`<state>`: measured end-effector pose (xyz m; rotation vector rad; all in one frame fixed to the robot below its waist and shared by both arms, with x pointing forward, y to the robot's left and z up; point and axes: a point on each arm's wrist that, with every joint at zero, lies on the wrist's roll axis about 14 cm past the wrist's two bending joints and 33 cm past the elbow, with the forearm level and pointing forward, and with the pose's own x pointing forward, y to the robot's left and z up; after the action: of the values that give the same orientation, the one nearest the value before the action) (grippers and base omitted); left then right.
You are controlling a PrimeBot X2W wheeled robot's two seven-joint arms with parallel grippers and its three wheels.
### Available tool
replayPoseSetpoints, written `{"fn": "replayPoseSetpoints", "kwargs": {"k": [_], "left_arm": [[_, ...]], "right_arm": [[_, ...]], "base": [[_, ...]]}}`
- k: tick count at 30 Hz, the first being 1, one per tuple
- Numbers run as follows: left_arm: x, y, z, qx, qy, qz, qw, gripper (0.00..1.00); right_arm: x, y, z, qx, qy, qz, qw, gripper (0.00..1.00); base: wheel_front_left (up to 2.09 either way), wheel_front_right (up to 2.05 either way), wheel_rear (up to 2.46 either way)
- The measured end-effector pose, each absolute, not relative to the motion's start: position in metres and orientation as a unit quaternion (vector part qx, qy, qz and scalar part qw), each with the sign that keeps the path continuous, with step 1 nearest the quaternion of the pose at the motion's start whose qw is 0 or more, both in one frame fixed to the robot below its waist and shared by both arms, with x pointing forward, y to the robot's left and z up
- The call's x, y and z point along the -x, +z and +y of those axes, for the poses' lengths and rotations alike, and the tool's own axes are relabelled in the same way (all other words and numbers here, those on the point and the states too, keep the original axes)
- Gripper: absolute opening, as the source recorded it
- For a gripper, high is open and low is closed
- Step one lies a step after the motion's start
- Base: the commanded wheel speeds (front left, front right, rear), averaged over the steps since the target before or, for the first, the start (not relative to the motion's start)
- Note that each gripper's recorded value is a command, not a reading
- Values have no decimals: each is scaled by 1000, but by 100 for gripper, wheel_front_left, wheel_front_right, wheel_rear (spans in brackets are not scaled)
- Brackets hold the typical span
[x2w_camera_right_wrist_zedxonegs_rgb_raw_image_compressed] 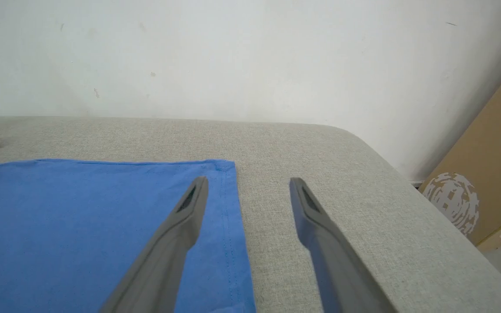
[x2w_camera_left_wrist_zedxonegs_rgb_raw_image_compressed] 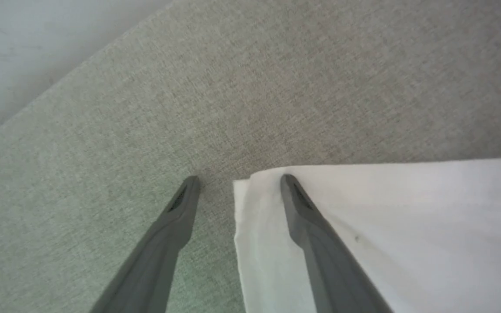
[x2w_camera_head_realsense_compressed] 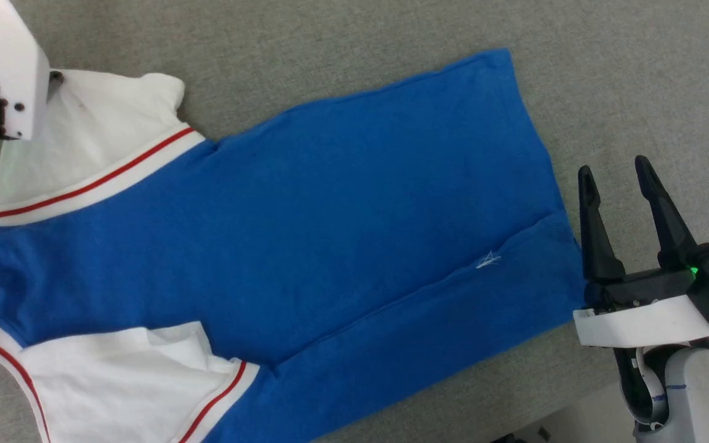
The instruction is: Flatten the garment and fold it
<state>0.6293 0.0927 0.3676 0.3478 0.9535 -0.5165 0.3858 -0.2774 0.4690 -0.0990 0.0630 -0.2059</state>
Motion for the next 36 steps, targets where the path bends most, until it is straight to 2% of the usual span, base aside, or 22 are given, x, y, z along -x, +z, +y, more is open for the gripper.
{"fn": "replayPoseSetpoints", "kwargs": {"k": [1, 2, 6, 11, 14, 21, 27, 36], "left_arm": [[-628, 364, 91, -158, -246, 464, 836, 92], [-625, 361, 89, -145, -249, 479, 829, 0], [-619, 365, 79, -132, -269, 488, 820, 0], [-616, 376, 77, -145, -281, 438, 841, 0], [-609, 384, 72, -189, -302, 386, 851, 0], [-592, 425, 68, -195, -332, 297, 873, 0], [-571, 470, 65, -203, -361, 218, 884, 0], [-525, 502, 69, -177, -380, 163, 893, 0]], "right_arm": [[-385, 467, -279, 51, -105, 34, 993, 100], [-385, 466, -280, 52, -107, 37, 992, 100], [-385, 464, -287, 55, -116, 39, 991, 100], [-391, 464, -288, 59, -107, 43, 992, 100], [-397, 468, -288, 67, -92, 52, 992, 100], [-405, 443, -282, 68, -19, 188, 980, 100], [-425, 435, -282, 94, 41, 299, 949, 100], [-476, 430, -289, 159, 71, 384, 907, 100]], "base": [[0, 0, 0], [0, 0, 0], [0, 0, 0], [0, 0, 0], [0, 0, 0], [0, 0, 0], [0, 0, 0], [0, 0, 0]]}}
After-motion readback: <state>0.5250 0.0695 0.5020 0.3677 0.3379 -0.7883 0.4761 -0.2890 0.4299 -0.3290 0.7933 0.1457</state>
